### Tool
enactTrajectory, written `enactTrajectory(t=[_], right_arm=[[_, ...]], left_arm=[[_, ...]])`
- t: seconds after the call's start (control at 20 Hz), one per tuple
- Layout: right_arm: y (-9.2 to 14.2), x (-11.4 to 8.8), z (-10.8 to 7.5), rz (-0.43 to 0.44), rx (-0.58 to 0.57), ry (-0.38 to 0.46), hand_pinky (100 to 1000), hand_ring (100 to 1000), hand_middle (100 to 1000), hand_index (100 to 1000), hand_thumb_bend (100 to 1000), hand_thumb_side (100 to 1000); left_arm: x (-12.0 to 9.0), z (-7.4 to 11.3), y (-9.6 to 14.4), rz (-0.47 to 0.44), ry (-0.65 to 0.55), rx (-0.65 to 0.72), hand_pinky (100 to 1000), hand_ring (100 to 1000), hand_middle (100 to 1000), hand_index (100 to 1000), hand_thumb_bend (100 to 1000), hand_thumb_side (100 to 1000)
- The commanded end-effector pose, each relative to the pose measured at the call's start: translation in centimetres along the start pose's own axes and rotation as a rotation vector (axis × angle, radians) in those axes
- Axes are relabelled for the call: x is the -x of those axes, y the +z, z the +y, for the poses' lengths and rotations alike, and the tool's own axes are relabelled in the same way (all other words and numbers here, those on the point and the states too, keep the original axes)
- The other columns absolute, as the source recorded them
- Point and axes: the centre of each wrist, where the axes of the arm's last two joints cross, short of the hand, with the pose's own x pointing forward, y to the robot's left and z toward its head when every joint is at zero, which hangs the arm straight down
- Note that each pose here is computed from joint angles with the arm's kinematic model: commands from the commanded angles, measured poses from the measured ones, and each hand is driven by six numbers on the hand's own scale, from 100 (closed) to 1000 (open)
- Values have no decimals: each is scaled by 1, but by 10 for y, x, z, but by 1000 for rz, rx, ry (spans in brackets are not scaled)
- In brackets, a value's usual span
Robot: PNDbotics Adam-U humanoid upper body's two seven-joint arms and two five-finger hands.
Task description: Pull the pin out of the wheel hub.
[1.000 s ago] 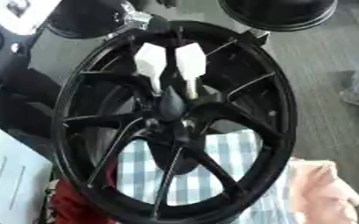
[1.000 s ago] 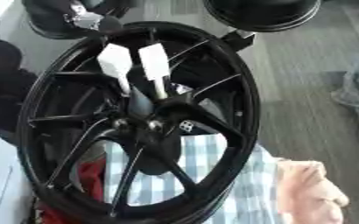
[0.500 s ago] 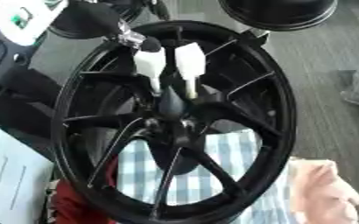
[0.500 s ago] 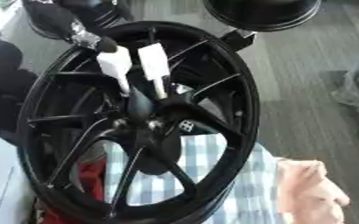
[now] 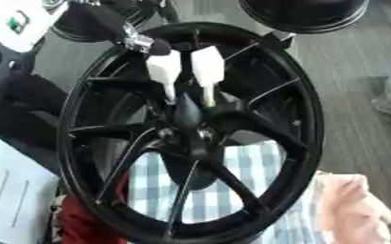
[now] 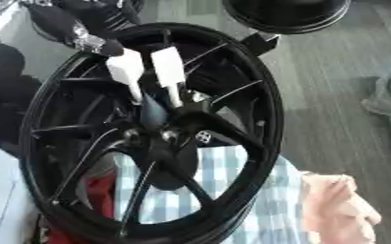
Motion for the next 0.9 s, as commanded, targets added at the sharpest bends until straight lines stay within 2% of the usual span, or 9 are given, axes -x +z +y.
enactTrajectory(t=[0.05, 0.25, 0.9], right_arm=[[-5, -9, -5, -36, -2, 18, 715, 710, 693, 915, 100, 676], [-5, -9, -5, -34, -3, 18, 715, 709, 692, 915, 100, 678], [-6, -9, -4, -30, -4, 17, 716, 707, 690, 914, 100, 681]], left_arm=[[1, 10, 13, -121, -175, 202, 886, 835, 760, 855, 512, 859], [3, 6, 12, -110, -192, 229, 889, 837, 761, 852, 542, 789], [7, -1, 5, -104, -228, 274, 883, 824, 750, 832, 577, 710]])
